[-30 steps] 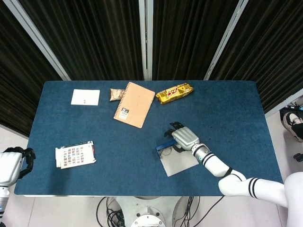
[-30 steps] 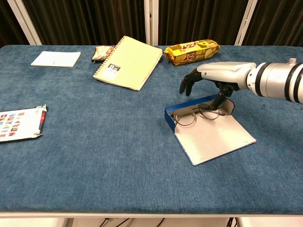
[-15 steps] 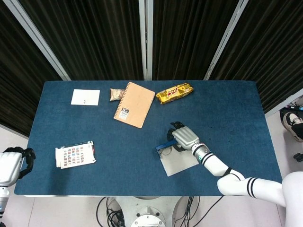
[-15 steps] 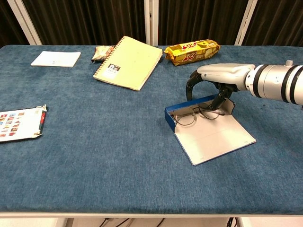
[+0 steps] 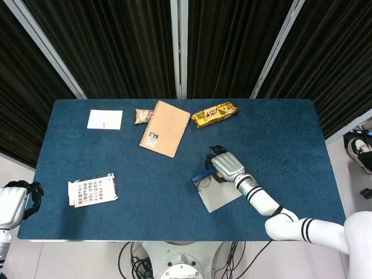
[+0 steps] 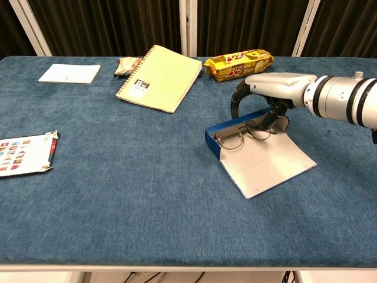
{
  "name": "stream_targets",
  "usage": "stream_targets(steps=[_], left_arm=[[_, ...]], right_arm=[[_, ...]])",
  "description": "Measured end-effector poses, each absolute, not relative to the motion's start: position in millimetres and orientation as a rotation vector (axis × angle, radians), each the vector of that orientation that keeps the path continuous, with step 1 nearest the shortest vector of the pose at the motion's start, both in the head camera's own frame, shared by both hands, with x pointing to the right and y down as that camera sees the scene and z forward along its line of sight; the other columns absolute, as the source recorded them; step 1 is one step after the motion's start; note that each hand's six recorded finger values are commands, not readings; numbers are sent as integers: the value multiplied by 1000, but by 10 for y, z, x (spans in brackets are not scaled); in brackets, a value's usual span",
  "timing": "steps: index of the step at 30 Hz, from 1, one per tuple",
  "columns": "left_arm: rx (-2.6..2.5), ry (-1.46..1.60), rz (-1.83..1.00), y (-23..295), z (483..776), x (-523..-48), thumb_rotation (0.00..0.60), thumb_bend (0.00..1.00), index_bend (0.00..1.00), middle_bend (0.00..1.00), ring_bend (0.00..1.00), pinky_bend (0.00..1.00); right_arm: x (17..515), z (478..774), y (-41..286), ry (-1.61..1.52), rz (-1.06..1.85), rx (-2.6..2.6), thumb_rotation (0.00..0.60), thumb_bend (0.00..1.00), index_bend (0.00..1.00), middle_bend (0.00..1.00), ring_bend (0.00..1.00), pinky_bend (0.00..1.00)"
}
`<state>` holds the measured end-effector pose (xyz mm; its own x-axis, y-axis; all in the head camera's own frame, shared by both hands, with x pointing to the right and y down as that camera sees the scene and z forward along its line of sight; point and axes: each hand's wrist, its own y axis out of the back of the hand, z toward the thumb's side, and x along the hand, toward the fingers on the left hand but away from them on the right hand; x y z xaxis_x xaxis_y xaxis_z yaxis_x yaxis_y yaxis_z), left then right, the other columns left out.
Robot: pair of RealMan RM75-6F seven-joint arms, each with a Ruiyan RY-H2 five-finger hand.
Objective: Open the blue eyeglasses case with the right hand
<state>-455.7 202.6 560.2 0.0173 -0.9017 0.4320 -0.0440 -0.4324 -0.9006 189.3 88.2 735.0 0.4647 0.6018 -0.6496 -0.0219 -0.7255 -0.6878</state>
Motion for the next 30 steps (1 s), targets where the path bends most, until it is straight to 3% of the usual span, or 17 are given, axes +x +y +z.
stream_targets(steps=[12, 27, 30], left_arm=[[-1572, 994, -1503, 2025, 5602, -4558, 600, 579, 660, 653, 455, 423], [-1575, 996, -1503, 2025, 5603, -4558, 600, 579, 659, 653, 455, 416], [-1575, 997, -1503, 2025, 5602, -4559, 600, 580, 660, 653, 455, 416]], right_arm=[[1751, 7389, 636, -748, 1165, -1900, 600, 436, 644, 296, 0, 0], [1546, 7627, 506, -802, 1152, -1838, 600, 425, 643, 292, 0, 0], [1516, 7705, 481, -768, 1192, -1849, 600, 373, 528, 248, 0, 0]])
